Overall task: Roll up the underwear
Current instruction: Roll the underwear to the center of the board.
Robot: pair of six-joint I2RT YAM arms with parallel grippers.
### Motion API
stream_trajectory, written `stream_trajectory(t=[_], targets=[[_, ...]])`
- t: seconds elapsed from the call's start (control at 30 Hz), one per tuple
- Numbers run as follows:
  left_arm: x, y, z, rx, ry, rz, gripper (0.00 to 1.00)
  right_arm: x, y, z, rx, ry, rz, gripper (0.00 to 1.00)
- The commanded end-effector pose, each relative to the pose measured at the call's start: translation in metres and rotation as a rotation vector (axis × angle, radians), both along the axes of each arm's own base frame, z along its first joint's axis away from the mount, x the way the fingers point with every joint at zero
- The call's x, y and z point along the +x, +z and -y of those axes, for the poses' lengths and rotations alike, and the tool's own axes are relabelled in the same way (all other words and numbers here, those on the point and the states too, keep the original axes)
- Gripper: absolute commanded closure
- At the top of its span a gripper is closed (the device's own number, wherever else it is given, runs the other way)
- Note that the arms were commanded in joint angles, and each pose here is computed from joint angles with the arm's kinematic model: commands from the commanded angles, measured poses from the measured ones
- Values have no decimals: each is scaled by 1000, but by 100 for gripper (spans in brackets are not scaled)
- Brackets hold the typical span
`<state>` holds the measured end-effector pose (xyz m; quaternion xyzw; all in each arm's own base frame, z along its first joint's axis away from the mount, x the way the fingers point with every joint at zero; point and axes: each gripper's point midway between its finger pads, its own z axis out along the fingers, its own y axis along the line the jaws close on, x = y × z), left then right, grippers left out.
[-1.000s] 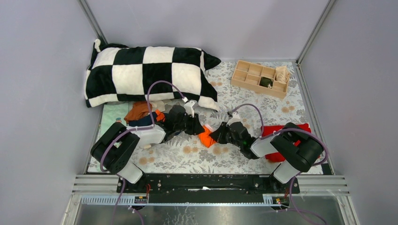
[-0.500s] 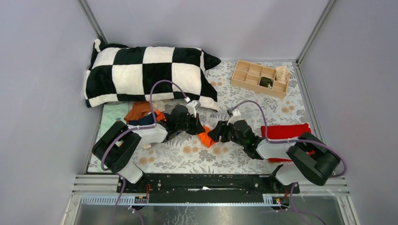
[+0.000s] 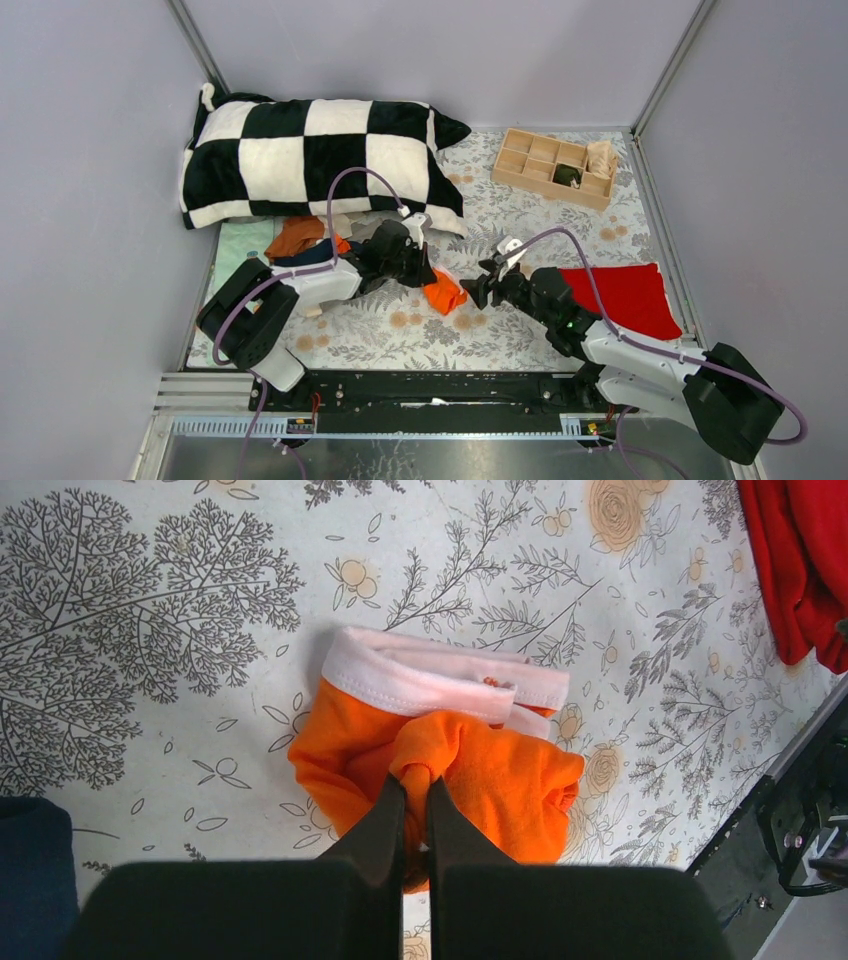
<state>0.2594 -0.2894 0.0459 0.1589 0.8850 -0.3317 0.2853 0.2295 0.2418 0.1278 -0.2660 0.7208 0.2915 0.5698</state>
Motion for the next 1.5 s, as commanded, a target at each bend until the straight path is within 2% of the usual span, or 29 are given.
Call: stream_trajectory(t=[0.0,0.13,0.27,0.5,0.67,1.03,1.33,1.47], targets=[[-20,-21,-22,129,23,-96,100,5,17,-9,-187,114,234,32],[-31,-27,-31,158,33,-144,100,-18,1,-27,-500,329,470,30],[-35,-31,-32,155,40,-162,100,-49,-17,-40,-615,522,654,29],[-34,-35,-27,148,27,-177,100,-59,-38,-43,-764,671,766,27],[-32,-33,-24,144,20,-175,100,-65,-58,-44,-922,850,824,26],[-33,-35,-23,146,10,-183,100,-60,-72,-61,-1063,948,920,24],[-35,-35,-22,137,1,-190,100,-46,-103,-52,-1201,947,880,24],[-36,-35,-22,136,-4,-193,100,-38,-112,-51,-1206,902,865,30]])
